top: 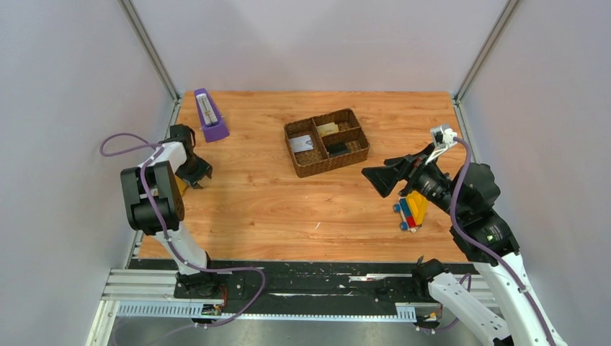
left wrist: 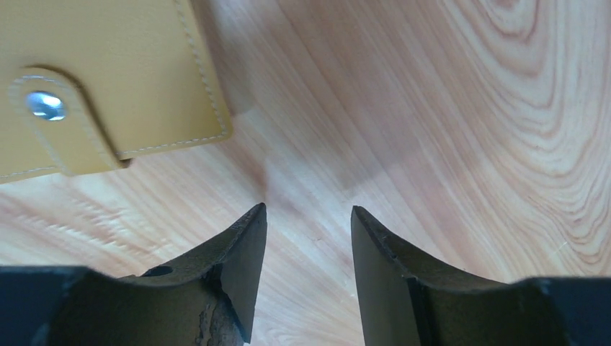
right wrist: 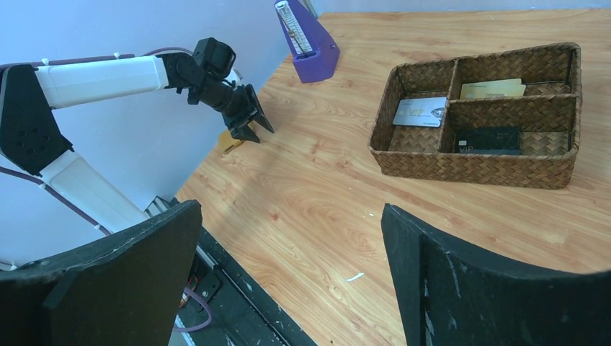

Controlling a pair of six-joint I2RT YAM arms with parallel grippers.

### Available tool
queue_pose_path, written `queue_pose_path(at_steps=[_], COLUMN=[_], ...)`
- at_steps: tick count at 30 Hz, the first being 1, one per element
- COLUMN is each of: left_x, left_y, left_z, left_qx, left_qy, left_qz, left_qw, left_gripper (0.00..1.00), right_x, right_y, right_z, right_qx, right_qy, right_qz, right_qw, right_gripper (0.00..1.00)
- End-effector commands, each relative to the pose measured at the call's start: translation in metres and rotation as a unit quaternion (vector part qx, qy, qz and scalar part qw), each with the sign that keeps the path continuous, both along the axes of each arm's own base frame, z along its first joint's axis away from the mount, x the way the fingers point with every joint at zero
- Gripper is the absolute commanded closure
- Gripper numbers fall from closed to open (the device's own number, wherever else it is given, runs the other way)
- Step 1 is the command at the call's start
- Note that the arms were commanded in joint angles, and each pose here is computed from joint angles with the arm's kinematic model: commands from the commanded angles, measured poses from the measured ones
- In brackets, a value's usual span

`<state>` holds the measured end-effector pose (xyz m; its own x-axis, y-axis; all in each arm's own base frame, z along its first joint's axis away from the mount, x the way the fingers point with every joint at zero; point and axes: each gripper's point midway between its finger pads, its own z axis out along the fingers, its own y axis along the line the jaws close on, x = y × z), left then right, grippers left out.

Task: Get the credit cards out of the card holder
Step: Move the card holder to the center of the board.

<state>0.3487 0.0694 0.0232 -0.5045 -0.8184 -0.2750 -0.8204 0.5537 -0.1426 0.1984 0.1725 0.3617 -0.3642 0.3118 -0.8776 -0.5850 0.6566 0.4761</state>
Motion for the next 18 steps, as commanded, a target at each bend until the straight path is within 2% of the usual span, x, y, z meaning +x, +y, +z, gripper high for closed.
queue_pose_path(at_steps=[1,4,6,9,18], left_x=[-0.003,-0.020,-0.030,-0.037,-0.029], left_y=[0.030,0.061,0.077,0.093,0.093], left_z=[0.046,0.057,0.057,0.051,0.022], left_qx=[0.074,0.132,0.138,0.136,0.099], left_qy=[-0.015,0.004,0.010,0.019,0.044], left_qz=[-0.013,0.007,0.022,0.038,0.042], left_qw=[0.997,0.991,0.990,0.990,0.993], left_gripper=[0.42,0.40,0.40,0.41,0.43], right_x=[0.000,0.001,0.001,0.002,0.006], right_y=[-0.003,-0.005,-0.005,-0.006,-0.012], right_z=[0.007,0.004,0.003,0.003,0.003], right_qx=[0.001,-0.001,-0.003,-0.008,-0.021], right_qy=[-0.024,-0.024,-0.027,-0.030,-0.045], right_qz=[-0.006,-0.011,-0.013,-0.016,-0.031], right_qw=[1.000,1.000,1.000,0.999,0.998], right_gripper=[0.02,0.02,0.02,0.02,0.01])
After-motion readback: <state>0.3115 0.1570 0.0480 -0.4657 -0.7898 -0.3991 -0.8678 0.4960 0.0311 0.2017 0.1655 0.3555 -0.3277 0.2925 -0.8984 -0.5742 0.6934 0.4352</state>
